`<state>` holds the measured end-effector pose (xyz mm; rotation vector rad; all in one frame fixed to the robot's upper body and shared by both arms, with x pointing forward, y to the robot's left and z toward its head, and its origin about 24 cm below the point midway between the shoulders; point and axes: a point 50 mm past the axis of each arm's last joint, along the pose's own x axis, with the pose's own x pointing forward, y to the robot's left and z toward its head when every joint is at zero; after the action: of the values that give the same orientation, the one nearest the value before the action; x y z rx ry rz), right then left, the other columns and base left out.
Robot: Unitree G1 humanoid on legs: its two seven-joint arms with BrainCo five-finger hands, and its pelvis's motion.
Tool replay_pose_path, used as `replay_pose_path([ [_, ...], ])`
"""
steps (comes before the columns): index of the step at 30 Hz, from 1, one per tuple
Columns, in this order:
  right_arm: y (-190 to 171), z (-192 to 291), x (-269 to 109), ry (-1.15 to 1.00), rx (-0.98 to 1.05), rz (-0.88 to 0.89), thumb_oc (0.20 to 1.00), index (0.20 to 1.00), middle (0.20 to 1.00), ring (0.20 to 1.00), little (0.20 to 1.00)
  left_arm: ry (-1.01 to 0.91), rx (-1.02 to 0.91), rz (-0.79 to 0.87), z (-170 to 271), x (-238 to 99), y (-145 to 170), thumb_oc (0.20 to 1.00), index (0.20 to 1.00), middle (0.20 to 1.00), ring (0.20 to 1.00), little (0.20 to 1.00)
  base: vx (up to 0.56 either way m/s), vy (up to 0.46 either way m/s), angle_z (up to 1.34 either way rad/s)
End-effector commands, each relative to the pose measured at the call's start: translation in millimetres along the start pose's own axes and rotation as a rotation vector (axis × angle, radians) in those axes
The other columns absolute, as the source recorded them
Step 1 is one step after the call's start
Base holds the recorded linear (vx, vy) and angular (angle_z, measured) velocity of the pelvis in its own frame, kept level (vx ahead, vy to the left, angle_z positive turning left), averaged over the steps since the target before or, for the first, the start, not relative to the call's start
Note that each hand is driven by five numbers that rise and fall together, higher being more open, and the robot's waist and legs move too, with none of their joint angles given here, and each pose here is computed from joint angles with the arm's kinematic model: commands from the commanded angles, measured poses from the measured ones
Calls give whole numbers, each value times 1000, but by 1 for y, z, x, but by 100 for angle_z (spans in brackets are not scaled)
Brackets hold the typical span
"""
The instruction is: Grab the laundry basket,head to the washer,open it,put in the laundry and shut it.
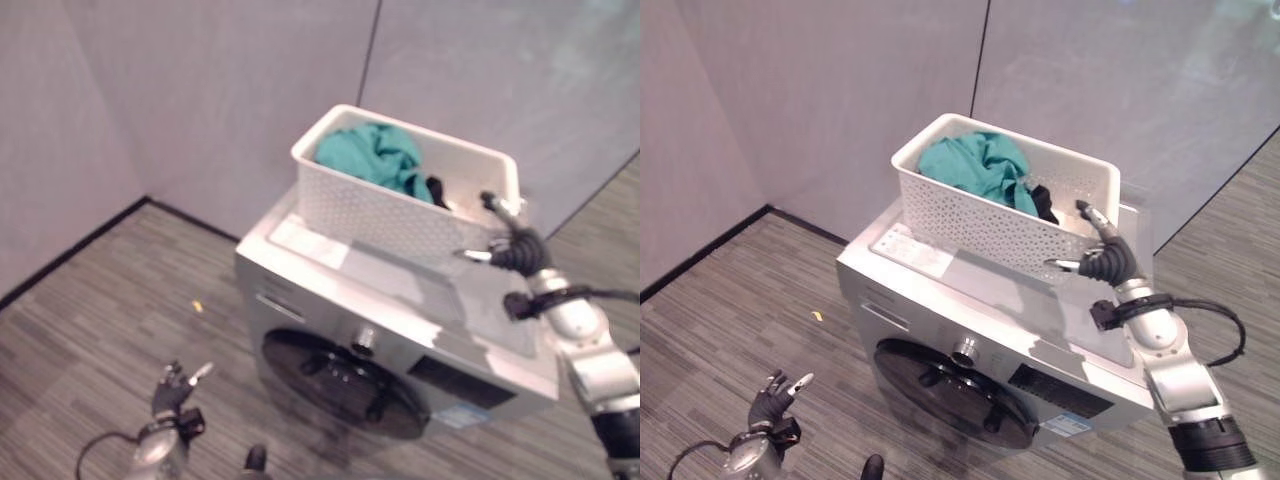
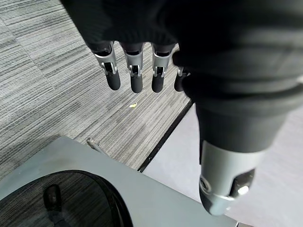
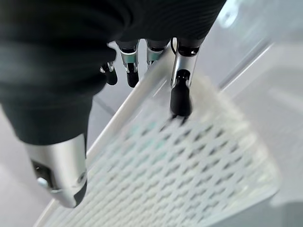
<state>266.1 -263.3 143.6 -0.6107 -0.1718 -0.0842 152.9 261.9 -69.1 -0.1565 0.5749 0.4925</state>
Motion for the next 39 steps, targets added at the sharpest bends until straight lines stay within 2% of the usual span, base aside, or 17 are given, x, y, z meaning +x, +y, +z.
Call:
replay_pose_path([
  [1, 23, -11, -6, 50, 27, 71, 1000, 1000, 1000, 1000, 1000, -111, 16, -19, 27, 9, -1, 1000, 1000, 1000, 1000, 1000, 0, 0, 0],
  [6, 35, 3, -10, -17, 92, 103, 1000, 1000, 1000, 1000, 1000, -113, 17, -11, 27, 9, 1, 1000, 1000, 1000, 1000, 1000, -1, -1, -1],
  [8, 38, 40, -15, -196, 243, 149, 1000, 1000, 1000, 1000, 1000, -136, 22, -2, 33, 10, 1, 1000, 1000, 1000, 1000, 1000, -9, -6, -6],
  [9, 37, 40, -15, -195, 244, 149, 1000, 1000, 1000, 1000, 1000, -136, 22, -2, 33, 10, 1, 1000, 1000, 1000, 1000, 1000, -5, -6, -9],
  [12, 21, 71, -29, -362, 425, 230, 1000, 1000, 1000, 1000, 1000, -172, 8, -18, 39, 8, 0, 1000, 1000, 1000, 1000, 1000, -5, -6, -3],
  [15, -1, 86, -32, -424, 448, 318, 1000, 1000, 1000, 1000, 1000, -204, -15, -56, 44, 6, 0, 1000, 1000, 1000, 1000, 1000, -13, -14, -15],
  [17, -16, 90, -33, -459, 499, 304, 1000, 1000, 1000, 1000, 1000, -212, -32, -68, 44, 5, 2, 1000, 1000, 1000, 1000, 1000, -3, -3, -5],
  [21, -30, 82, -39, -477, 536, 175, 1000, 1000, 1000, 1000, 1000, -246, -24, -102, 46, 3, 2, 1000, 1000, 1000, 1000, 1000, 7, 10, -20],
  [24, -27, 68, -43, -434, 518, 70, 1000, 1000, 1000, 1000, 1000, -265, -15, -96, 49, 4, 4, 1000, 1000, 1000, 1000, 1000, 14, 0, -15],
  [27, -27, 47, -46, -330, 415, -88, 1000, 1000, 1000, 1000, 1000, -272, -18, -84, 49, 5, 3, 1000, 1000, 1000, 1000, 1000, 7, -7, -8],
  [30, -25, 35, -49, -276, 436, -158, 1000, 1000, 1000, 1000, 1000, -256, -7, -78, 46, 6, 3, 1000, 1000, 1000, 1000, 1000, 1, -32, 3],
  [32, -29, 12, -57, -165, 429, -294, 1000, 1000, 1000, 1000, 1000, -213, -1, -45, 36, 7, 7, 1000, 1000, 1000, 1000, 1000, 4, -71, 3],
  [39, -32, -44, -69, 121, 189, -577, 1000, 1000, 1000, 1000, 1000, -109, -78, 54, 7, 7, 14, 1000, 1000, 1000, 1000, 1000, -29, -113, 4],
])
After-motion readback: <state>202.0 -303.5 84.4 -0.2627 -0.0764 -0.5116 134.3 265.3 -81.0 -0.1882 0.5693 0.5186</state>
